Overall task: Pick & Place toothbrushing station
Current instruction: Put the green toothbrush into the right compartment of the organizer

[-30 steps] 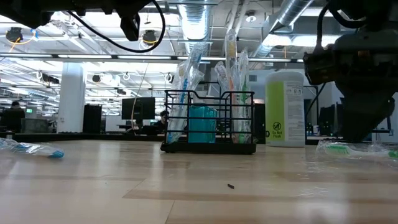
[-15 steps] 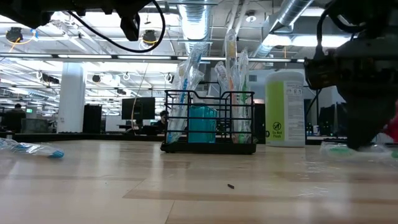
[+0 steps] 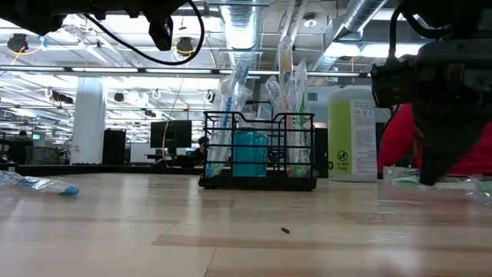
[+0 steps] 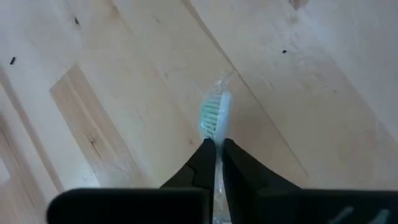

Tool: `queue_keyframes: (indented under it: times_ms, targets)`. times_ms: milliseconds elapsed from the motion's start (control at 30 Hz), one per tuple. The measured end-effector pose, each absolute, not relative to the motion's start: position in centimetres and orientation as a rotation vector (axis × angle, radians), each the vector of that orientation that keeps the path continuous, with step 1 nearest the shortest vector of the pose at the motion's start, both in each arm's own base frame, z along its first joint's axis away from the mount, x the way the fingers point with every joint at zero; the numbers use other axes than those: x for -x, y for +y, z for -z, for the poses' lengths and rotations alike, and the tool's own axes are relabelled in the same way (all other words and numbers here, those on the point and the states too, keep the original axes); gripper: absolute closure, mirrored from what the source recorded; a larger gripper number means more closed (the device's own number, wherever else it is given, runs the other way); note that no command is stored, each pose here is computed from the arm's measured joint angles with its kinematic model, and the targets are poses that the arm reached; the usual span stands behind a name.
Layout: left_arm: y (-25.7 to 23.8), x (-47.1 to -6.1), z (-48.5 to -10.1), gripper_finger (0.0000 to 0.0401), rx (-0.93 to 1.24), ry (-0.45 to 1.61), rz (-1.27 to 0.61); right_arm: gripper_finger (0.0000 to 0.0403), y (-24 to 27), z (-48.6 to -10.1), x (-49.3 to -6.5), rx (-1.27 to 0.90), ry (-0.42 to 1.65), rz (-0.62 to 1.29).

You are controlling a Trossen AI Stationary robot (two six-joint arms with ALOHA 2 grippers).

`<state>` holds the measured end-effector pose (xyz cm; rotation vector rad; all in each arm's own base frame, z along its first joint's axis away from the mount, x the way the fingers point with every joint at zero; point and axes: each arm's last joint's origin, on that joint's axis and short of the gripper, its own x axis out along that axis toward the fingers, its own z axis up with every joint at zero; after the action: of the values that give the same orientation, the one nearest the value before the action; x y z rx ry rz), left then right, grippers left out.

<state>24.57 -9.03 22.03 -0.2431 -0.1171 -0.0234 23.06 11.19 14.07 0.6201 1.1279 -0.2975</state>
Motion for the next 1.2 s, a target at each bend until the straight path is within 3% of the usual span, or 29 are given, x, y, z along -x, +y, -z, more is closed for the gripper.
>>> queue_keyframes:
  times_ms: [400, 867, 1200]
  targets:
    - [-9.0, -24.6, -22.0, 0.0380, 0.243, -0.117, 0.022, 0.0402, 11.5, -14.7, -24.0, -0.557, 1.013, 0.224]
    - [-9.0, -24.6, -22.0, 0.0380, 0.246, -0.117, 0.022, 0.0402, 11.2, -18.6, -27.1, -0.353, 0.831, 0.194]
    - [-9.0, -24.6, -22.0, 0.0380, 0.247, -0.117, 0.022, 0.0402, 11.2, -20.4, -26.4, -0.292, 0.729, 0.236]
